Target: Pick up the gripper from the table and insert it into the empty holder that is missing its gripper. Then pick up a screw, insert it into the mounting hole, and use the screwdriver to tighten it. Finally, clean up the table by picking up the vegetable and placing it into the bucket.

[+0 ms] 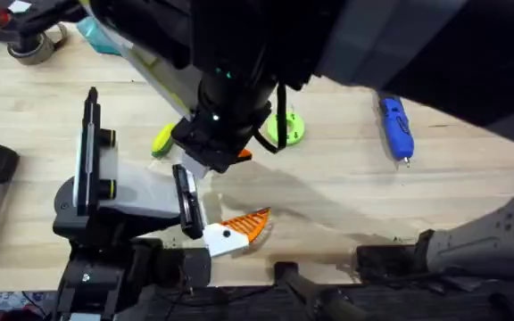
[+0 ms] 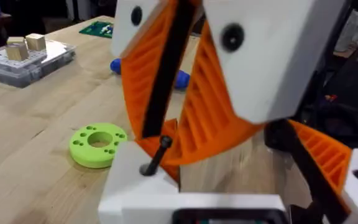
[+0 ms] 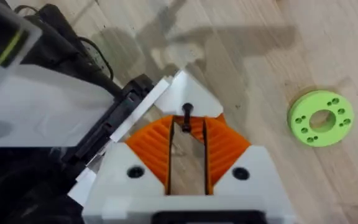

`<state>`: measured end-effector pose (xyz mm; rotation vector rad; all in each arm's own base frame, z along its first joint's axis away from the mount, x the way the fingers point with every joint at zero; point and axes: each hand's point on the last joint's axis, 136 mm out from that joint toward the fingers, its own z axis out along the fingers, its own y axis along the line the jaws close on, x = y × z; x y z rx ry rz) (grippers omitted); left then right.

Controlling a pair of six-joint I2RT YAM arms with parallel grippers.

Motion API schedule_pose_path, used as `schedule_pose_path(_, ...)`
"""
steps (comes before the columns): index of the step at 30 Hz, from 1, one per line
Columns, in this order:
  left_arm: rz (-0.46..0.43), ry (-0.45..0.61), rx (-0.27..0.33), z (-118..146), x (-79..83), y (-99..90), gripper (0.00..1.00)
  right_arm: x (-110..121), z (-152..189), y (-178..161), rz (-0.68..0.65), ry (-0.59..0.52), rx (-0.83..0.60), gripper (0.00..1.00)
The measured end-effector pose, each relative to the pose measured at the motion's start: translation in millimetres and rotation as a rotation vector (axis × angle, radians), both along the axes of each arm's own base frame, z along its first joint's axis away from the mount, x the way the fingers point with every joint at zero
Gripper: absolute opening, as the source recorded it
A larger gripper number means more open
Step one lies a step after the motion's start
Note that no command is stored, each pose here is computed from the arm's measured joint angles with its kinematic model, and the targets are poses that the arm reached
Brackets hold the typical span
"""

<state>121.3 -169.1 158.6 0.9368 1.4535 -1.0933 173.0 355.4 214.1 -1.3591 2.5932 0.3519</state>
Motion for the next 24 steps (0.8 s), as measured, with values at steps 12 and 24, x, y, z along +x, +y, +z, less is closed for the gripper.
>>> schedule_pose_path(12, 0.000, 0.000, 0.000, 0.0, 0.0, 0.0, 0.986, 0.1, 0.1, 0.2, 0.000, 0.000, 0.001, 0.174)
schedule_pose_path(24, 0.000, 0.000, 0.000, 0.0, -0.1, 0.0, 0.986, -0.2, 0.2, 0.8, 0.001, 0.001, 0.004, 0.008)
